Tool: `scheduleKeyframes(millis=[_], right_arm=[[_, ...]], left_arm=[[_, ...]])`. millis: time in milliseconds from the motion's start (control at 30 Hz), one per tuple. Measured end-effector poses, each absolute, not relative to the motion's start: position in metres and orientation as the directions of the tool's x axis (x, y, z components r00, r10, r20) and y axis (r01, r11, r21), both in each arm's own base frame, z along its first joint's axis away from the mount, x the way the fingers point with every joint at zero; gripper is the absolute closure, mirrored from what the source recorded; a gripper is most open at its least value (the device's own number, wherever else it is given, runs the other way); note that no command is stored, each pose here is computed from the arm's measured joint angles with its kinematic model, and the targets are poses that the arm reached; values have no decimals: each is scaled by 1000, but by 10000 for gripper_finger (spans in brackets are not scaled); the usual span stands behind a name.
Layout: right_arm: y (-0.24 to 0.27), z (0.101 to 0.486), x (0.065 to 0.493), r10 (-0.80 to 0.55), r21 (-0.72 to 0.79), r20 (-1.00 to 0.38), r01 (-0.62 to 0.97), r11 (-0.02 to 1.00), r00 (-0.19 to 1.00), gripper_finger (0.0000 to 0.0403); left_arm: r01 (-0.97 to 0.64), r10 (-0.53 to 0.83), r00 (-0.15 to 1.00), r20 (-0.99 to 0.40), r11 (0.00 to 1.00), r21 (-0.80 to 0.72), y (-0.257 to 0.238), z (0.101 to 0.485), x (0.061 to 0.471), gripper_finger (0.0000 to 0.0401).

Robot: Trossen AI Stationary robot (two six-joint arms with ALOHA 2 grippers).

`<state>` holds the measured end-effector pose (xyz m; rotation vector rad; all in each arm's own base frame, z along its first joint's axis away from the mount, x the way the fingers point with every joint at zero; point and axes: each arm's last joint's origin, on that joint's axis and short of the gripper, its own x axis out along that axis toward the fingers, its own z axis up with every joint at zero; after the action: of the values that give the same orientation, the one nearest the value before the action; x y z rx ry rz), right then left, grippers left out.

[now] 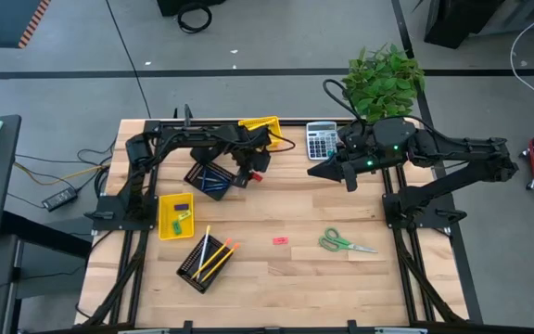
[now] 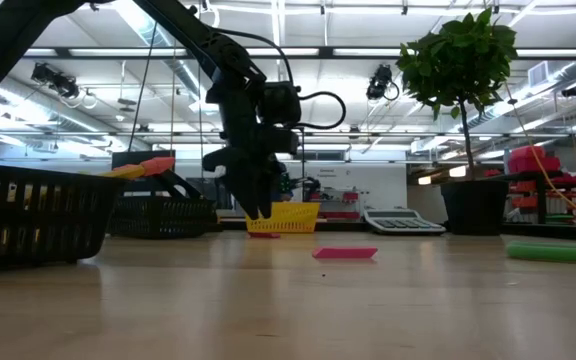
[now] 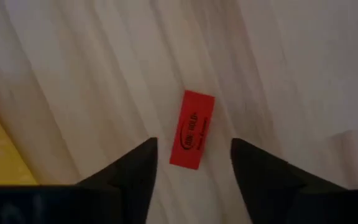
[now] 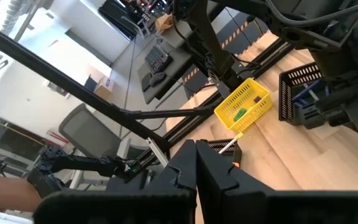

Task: Sort crayons/erasers/pens/pencils in bins
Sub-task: Put the red eraser into the bottom yellow basket

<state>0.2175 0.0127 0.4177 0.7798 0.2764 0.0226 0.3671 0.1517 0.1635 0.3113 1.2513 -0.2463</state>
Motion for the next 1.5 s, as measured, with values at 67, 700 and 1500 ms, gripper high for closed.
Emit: scheduleKeyframes(millis=[67,700,1500], right_arm=[[13,417,217,122,696,-241,84,714,963,394],[13,414,217,121,694,-272,108,711,954,394],[13,414,217,121,724,-277,124,679,953,394]], left_arm=[[381,-12,301,-954,918,108,152,163,368,172],[348,5,222,-975,934,84,150,135,373,188],[309,27,290,-957,943,121,142,142,382,312]])
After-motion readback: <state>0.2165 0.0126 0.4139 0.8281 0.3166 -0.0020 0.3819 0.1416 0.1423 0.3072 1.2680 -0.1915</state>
